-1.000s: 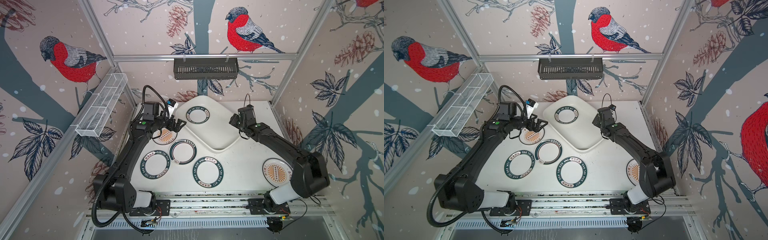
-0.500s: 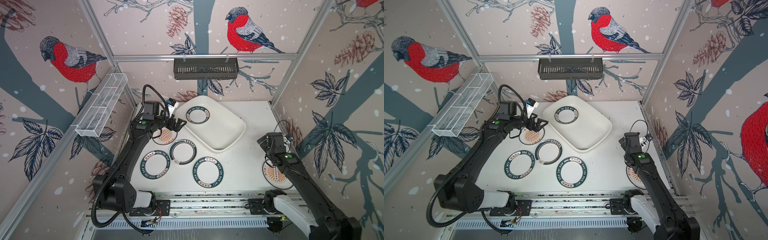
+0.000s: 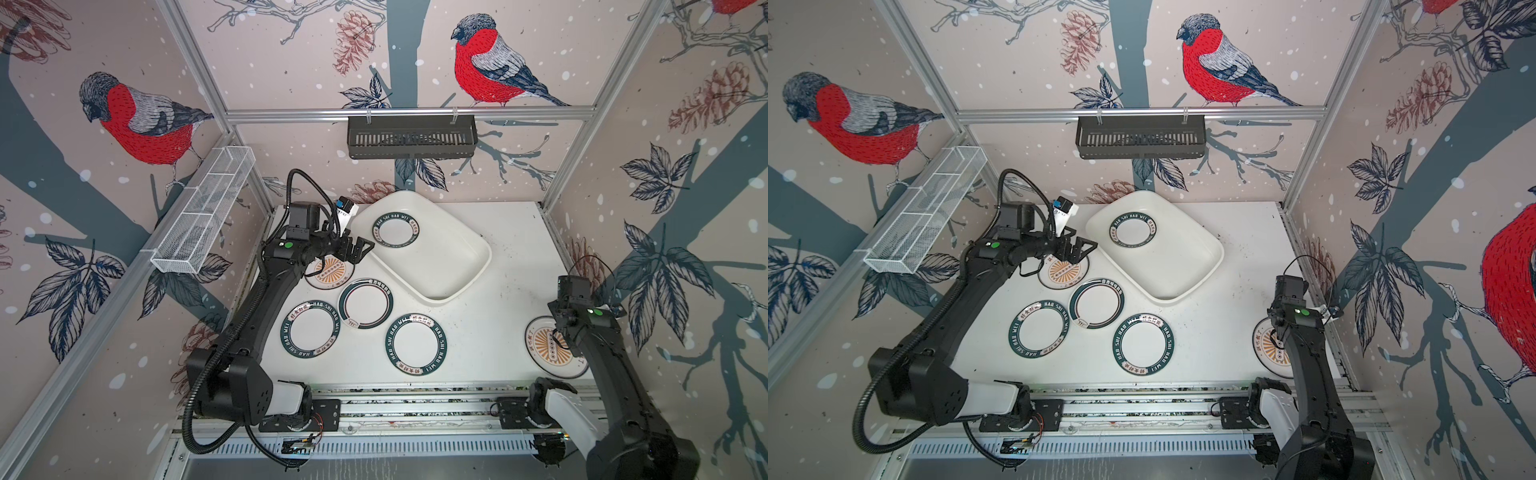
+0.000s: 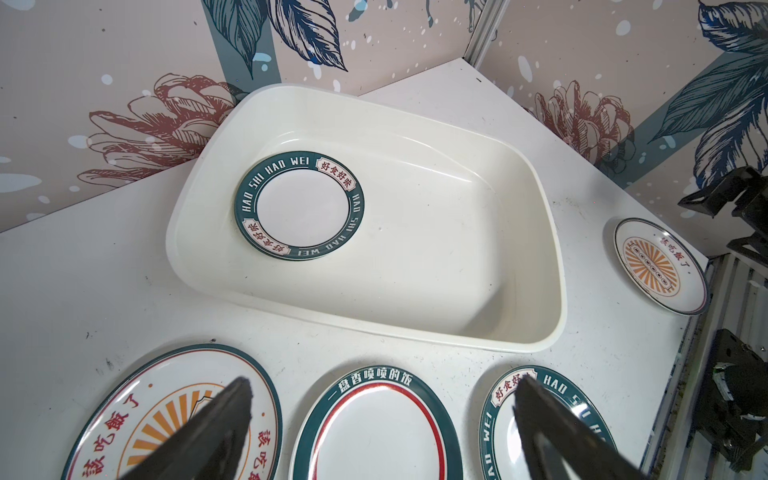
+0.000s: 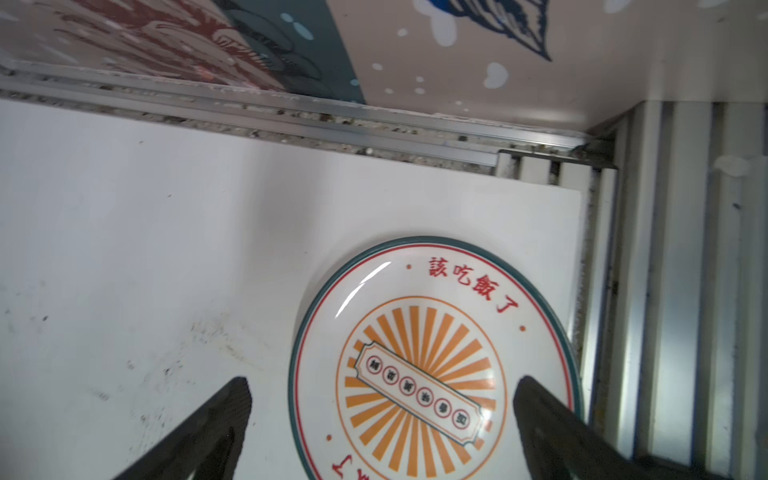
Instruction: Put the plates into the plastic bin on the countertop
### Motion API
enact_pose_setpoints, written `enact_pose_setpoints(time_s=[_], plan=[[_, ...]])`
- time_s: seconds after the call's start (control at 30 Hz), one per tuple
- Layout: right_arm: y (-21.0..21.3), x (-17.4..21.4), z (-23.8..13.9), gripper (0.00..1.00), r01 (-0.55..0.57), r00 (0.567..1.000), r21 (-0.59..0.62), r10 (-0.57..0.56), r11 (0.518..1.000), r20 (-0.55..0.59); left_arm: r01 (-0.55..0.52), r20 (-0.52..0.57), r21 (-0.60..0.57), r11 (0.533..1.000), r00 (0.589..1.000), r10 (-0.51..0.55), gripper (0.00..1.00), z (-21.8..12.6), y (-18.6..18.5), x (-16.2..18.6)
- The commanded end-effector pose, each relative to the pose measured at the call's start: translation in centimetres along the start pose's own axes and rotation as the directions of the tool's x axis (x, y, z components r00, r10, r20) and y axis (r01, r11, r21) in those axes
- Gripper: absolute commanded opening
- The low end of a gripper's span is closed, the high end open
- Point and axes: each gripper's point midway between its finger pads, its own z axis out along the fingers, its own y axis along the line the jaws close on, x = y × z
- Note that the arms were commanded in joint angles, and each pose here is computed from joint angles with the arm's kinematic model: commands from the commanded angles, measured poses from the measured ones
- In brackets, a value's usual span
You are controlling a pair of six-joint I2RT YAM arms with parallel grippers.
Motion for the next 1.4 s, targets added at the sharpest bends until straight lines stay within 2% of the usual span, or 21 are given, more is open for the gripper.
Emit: enact_pose_setpoints(time_s=[0.0,0.4,0.6,1.03,1.37], plan=[[-2.2,-0.2,0.4,1.0,-0.016,1.0,0.07,0.016,0.997,0.002,-0.007,-0.004,0.021,1.0,1.0,0.007,0.98,0.0,-0.4,-0.1],[-6.0,0.2,2.9,1.0,-0.132,0.989,0.139,0.14,0.981,-0.049,-0.004,-0.01,0.024,1.0,1.0,0.004,0.98,0.4,-0.5,0.0],[-7.1,0.4,4.0,1.0,-0.15,0.983,0.186,0.166,0.971,-0.075,-0.007,-0.011,0.024,1.0,1.0,0.007,0.98,0.4,-0.5,0.1],[-7.0,3.1,7.0,1.0,-0.16,0.957,0.148,0.19,0.976,-0.217,-0.011,-0.013,0.015,1.0,1.0,0.011,0.98,0.3,-0.4,0.1],[-6.0,2.9,6.8,1.0,-0.158,0.956,0.092,0.176,0.983,-0.234,-0.008,-0.012,0.02,1.0,1.0,0.008,0.98,0.5,-0.4,0.1]])
